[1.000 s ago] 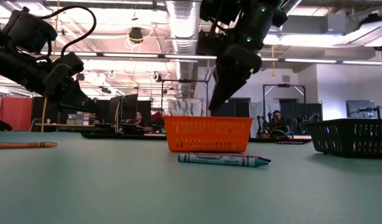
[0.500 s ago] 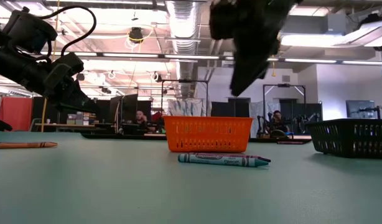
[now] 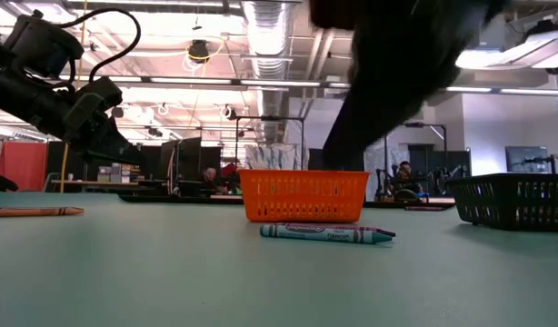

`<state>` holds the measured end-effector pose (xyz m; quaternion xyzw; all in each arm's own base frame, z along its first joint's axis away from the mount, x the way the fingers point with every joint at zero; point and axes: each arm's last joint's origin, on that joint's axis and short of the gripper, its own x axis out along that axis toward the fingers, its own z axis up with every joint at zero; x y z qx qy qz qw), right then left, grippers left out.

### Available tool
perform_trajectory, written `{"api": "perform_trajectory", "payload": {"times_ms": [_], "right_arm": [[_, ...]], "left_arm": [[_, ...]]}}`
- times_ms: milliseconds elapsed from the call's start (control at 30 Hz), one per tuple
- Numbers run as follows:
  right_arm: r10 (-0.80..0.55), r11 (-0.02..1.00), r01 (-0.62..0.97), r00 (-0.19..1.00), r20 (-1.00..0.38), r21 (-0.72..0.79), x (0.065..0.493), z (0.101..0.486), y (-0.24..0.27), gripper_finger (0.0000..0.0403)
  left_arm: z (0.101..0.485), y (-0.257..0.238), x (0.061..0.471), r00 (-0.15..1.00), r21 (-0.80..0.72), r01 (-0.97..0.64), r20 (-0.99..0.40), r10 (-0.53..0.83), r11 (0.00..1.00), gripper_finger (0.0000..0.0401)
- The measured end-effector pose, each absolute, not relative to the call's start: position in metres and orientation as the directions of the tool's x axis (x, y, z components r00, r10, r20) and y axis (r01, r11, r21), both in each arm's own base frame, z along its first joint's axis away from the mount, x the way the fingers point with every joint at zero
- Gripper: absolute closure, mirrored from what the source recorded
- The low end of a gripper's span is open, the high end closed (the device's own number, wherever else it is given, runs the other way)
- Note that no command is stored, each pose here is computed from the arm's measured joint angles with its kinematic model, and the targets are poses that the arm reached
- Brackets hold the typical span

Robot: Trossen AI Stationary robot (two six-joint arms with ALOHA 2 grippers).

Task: Sort crayons
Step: Put the green crayon into the blue bin

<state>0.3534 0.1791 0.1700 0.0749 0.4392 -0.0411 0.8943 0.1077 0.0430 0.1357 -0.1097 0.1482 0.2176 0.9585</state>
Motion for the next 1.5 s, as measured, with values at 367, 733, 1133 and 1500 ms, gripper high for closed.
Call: {"api": "perform_trajectory", "payload": {"times_ms": [367,733,1133,1500], "right_arm": [[-0.122,0.966,0.252,0.629,-0.768,0.052,0.364,0.14,0.18,0.0333],[-0.156,0.956,0.29,0.618,-0.77,0.038,0.362,0.128,0.185,0.0333],[-0.156,0.963,0.271,0.583,-0.797,0.009,0.364,0.11,0.186,0.0384],[0.008,0.987,0.104,0.728,-0.686,0.122,0.356,0.206,0.172,0.0399]], "left_arm": [[0.136,0.043,0.108,0.861,-0.146,-0.45,-0.332,0.385,0.881,0.0345],[0.136,0.043,0.108,0.861,-0.146,-0.45,-0.332,0.385,0.881,0.0345],[0.136,0.043,0.108,0.861,-0.146,-0.45,-0.332,0.385,0.881,0.0345],[0.136,0.043,0.108,0.861,-0.145,-0.45,-0.332,0.385,0.881,0.0345]]}}
